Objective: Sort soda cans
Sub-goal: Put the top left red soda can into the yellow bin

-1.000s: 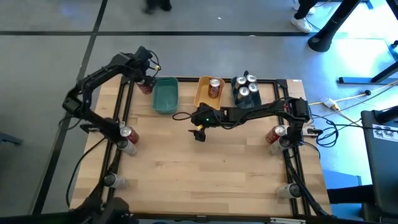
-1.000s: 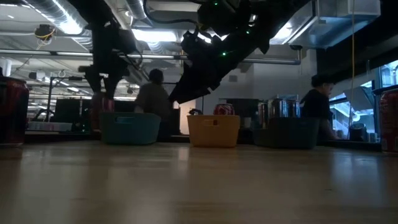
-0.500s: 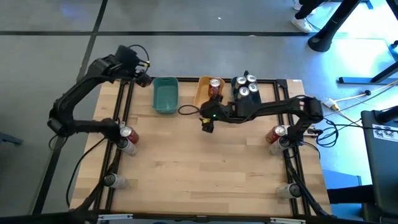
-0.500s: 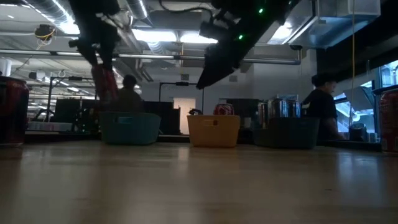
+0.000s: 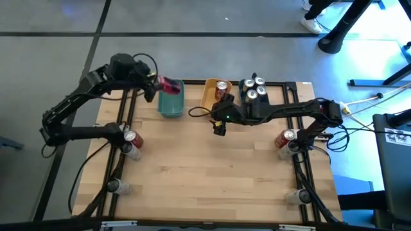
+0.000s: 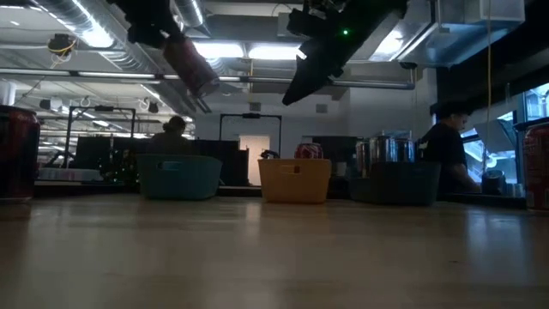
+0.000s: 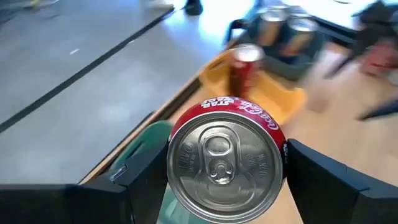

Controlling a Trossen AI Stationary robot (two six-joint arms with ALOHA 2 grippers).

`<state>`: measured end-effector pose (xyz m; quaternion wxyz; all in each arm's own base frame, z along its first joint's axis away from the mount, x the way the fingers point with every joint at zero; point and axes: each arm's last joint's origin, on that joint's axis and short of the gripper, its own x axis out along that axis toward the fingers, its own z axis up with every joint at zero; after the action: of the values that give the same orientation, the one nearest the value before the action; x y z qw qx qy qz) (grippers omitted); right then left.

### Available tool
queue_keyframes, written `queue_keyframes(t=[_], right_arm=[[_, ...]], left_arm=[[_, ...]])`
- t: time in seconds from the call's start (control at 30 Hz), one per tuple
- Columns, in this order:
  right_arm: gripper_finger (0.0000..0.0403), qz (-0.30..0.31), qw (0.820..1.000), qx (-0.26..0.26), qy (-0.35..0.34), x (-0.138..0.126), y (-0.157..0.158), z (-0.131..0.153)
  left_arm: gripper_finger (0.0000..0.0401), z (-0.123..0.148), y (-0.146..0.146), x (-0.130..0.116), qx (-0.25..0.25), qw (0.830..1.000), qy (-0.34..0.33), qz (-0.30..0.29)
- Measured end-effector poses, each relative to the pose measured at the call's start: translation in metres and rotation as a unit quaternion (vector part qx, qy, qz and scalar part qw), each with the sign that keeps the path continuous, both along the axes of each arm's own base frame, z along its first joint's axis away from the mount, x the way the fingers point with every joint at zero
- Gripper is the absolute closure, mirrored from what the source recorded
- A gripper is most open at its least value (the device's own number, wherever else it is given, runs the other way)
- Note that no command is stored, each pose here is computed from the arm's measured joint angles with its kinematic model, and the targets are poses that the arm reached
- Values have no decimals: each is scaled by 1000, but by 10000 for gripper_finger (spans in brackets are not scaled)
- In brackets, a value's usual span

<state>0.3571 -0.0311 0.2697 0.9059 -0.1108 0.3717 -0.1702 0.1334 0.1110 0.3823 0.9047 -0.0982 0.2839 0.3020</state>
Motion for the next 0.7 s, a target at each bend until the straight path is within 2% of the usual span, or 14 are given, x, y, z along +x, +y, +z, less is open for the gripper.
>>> queue_keyframes(t=[0.13,0.27,0.4,0.5,0.6,0.7], right_arm=[[40,-12,999,-14,-28,4,-1,4],[40,22,995,33,-92,14,1,2],[40,46,991,61,-109,20,3,-17],[48,55,988,76,-125,20,4,-20],[85,72,983,82,-145,17,5,-9],[156,78,980,80,-166,14,5,1]], left_arm=[[132,-6,-9,17,14,998,-5,-61],[132,-17,-17,34,-2,995,0,-99],[132,-33,-25,49,-15,991,13,-133],[132,-42,-31,56,-20,988,23,-154],[132,-47,-36,62,-16,985,19,-171],[132,-49,-41,68,-4,982,3,-187]])
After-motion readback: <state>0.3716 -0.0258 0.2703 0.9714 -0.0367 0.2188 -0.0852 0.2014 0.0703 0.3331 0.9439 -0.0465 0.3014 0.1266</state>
